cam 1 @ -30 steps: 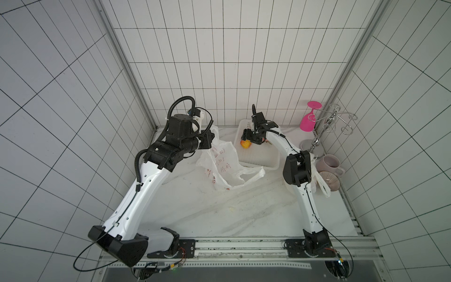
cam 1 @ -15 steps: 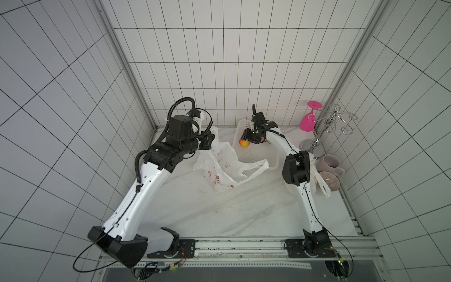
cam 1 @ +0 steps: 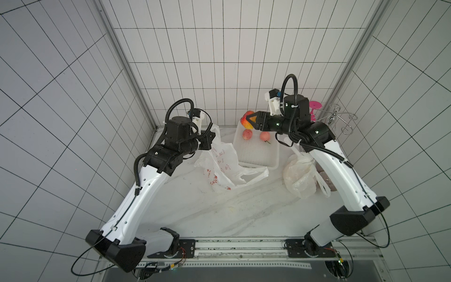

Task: Place the peach into a plastic bag & tie a knot
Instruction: Place the peach in the plastic bag, then pick up the peach from the basket.

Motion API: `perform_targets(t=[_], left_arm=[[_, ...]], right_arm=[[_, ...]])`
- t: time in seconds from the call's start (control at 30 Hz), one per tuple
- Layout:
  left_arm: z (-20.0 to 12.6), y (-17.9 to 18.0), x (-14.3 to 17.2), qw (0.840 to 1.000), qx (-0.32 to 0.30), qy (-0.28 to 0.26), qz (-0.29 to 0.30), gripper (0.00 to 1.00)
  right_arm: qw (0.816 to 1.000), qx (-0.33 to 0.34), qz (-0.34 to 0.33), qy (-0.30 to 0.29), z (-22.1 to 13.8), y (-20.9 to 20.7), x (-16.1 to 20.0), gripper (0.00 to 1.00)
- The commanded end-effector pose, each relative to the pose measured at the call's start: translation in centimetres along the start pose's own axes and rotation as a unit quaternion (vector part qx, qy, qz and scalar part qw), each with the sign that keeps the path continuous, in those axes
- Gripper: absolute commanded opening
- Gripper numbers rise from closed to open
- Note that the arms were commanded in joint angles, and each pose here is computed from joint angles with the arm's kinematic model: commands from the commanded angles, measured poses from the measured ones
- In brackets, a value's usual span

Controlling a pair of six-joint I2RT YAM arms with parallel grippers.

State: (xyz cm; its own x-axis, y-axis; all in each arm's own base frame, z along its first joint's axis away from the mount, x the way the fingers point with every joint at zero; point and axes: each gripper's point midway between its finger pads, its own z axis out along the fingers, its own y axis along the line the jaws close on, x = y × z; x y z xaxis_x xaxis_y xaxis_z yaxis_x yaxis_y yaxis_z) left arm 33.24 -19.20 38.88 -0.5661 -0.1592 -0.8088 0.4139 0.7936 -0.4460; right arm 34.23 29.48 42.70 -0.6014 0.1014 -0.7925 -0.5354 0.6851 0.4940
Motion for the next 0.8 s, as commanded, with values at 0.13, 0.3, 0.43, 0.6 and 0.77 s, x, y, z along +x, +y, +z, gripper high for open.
perform_targets(t=[0.13,0.3,0.43,0.6,0.77], left_arm=[[-1.2,-2.5,-1.6,0.998,0.056,-0.042,-0.003,0.00],[-0.7,-2.0,-1.0,0.998,0.044,-0.041,-0.011,0.00],[0.1,1.4,-0.2,0.998,-0.030,-0.040,-0.027,0.00],[1.0,6.5,1.2,0.991,-0.111,-0.022,-0.067,0.00],[0.4,8.4,1.2,0.987,-0.144,-0.023,-0.069,0.00]], right_arm=[[0.985,0.005,0.050,0.164,10.0,-1.4,13.7,0.19],[0.983,0.029,0.013,0.179,12.7,-3.3,14.6,0.57],[0.984,0.003,-0.005,0.180,11.0,-2.4,12.9,0.84],[0.988,-0.033,0.026,0.151,7.0,-2.5,8.7,0.88],[0.990,0.058,0.094,0.092,6.1,-11.0,5.0,0.84]])
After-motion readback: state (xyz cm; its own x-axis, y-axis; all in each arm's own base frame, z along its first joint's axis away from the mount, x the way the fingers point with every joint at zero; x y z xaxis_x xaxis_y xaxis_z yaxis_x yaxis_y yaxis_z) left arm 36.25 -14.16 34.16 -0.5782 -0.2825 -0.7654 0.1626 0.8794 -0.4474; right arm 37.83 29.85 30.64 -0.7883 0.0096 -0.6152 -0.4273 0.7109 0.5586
